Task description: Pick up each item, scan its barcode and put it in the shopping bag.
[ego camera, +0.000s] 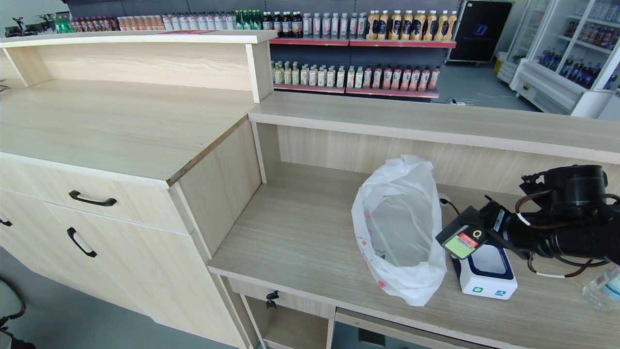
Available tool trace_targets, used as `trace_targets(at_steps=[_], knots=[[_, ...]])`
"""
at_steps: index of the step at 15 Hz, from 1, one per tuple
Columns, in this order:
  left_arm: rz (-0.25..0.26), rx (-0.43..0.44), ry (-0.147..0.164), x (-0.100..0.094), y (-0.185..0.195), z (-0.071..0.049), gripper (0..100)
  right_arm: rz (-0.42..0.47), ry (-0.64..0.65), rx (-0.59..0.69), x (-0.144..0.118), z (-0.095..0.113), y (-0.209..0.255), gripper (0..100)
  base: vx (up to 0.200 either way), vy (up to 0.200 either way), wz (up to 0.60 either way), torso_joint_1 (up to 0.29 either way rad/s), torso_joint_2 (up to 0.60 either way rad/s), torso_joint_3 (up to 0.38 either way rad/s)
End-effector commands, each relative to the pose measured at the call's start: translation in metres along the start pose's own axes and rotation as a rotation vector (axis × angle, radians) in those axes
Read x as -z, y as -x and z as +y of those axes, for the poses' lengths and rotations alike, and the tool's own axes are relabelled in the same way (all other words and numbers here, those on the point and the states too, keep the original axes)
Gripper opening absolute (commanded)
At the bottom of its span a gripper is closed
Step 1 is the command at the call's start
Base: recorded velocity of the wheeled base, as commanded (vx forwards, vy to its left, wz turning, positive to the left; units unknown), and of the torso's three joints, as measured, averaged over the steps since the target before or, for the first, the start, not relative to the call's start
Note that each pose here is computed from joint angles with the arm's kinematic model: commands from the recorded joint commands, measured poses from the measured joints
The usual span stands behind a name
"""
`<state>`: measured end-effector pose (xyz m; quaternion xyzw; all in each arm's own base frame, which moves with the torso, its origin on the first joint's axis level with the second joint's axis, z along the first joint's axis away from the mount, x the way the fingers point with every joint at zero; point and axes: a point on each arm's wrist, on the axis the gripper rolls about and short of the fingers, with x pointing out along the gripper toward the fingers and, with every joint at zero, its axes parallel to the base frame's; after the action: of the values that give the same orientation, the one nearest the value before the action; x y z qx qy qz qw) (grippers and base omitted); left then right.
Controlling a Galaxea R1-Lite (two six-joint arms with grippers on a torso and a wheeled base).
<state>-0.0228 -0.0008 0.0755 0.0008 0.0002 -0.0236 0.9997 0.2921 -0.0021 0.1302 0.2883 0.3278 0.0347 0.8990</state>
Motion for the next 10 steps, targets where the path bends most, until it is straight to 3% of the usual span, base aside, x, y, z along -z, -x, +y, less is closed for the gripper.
trace_targets(at_steps=[1,8,10], knots=[[0.001,0.0,0.0,0.0,0.0,0.0,100,0.022,0.001,0.003,0.004,0.0,-0.006,0,0.0,0.0,0.0,0.0,0.0,0.0],[0.001,0.0,0.0,0.0,0.0,0.0,100,0.006,0.037,-0.013,0.003,0.006,0.0,0,0.0,0.0,0.0,0.0,0.0,0.0],[0.001,0.0,0.0,0.0,0.0,0.0,100,-0.096,0.237,0.006,-0.001,0.019,0.028,0,0.0,0.0,0.0,0.0,0.0,0.0]])
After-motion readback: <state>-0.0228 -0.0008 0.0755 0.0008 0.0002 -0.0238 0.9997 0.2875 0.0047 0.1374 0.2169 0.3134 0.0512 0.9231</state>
